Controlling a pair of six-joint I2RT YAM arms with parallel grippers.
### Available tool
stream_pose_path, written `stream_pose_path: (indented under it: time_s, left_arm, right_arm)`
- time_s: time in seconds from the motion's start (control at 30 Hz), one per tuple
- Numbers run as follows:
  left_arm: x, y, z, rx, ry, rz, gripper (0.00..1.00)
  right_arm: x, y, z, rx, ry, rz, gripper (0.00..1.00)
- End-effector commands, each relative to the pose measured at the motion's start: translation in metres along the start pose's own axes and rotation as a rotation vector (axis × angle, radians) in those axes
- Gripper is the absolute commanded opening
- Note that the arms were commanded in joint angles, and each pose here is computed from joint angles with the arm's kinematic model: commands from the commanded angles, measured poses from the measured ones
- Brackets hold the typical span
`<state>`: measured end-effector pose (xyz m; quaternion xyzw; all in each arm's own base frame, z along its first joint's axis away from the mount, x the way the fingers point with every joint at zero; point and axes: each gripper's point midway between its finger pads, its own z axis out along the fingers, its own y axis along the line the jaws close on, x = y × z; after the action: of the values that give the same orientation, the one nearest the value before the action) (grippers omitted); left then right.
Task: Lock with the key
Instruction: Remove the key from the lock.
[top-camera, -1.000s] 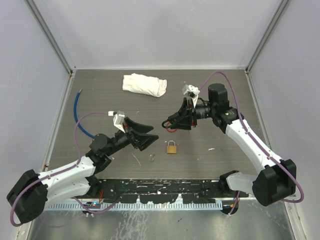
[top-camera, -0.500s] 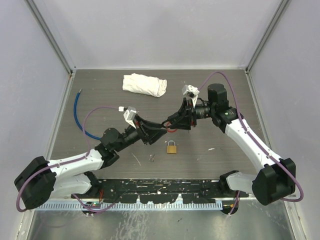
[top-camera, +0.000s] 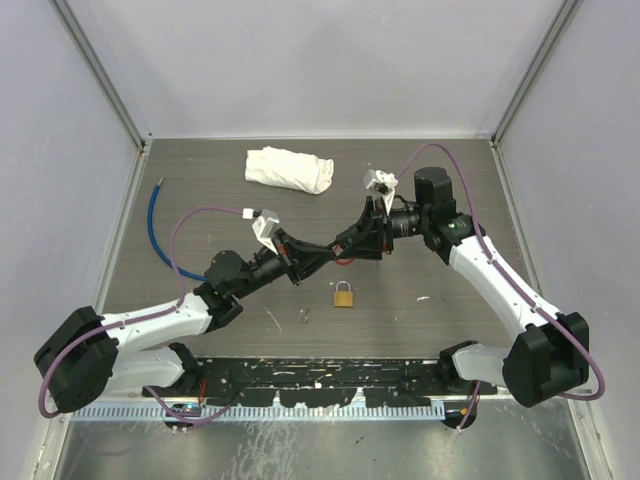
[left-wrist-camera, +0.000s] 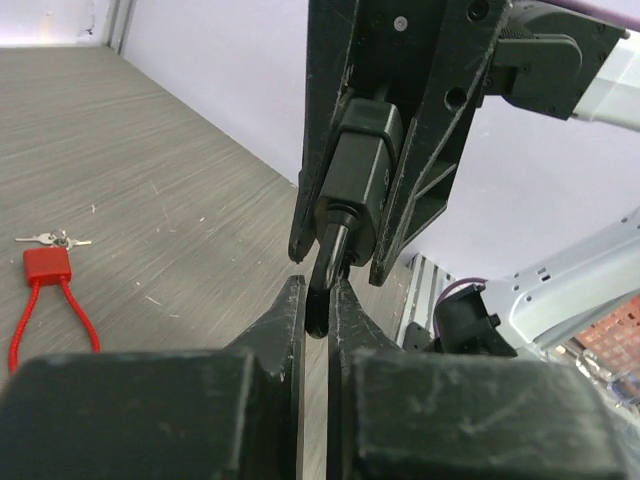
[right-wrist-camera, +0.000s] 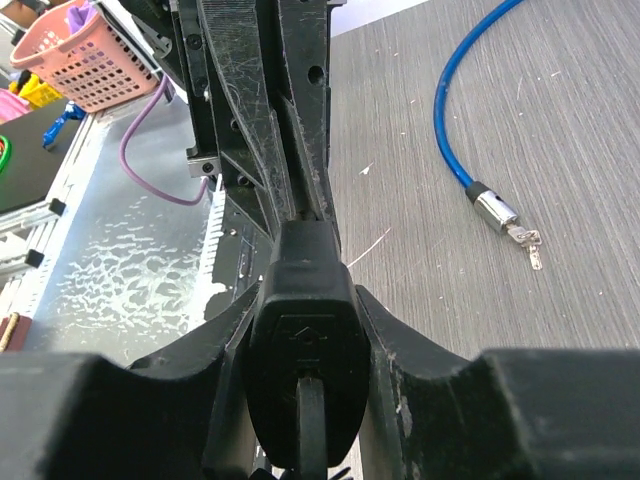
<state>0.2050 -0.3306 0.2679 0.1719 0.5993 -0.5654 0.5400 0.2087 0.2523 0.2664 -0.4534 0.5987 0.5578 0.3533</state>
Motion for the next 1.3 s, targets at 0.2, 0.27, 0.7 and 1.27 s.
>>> stream_pose_path:
  time_s: [0.2,0.27,0.7,1.27]
  left_arm:
    - [-0.032,-0.019,-0.024,0.056,-0.026,0.015,0.0]
    - [-0.033,-0.023,-0.026,0.059,-0.005,0.007,0.0]
    - [-0.038,-0.022,-0.024,0.017,0.008,-0.05,0.0]
    - [-0.04,-0.004,-0.03,-0.066,-0.036,-0.095,0.0]
  right_arm:
    - [-0.029,-0.01,-0.018,0.04,-0.039,-0.055,0.02]
    - [-0.026,-0.008,-0.016,0.0,-0.037,-0.017,0.03]
    - [-0.029,0.001,-0.012,-0.094,-0.06,0.112,0.45]
    - [-0.009,0.006,0.017,-0.202,-0.001,0.212,0.22]
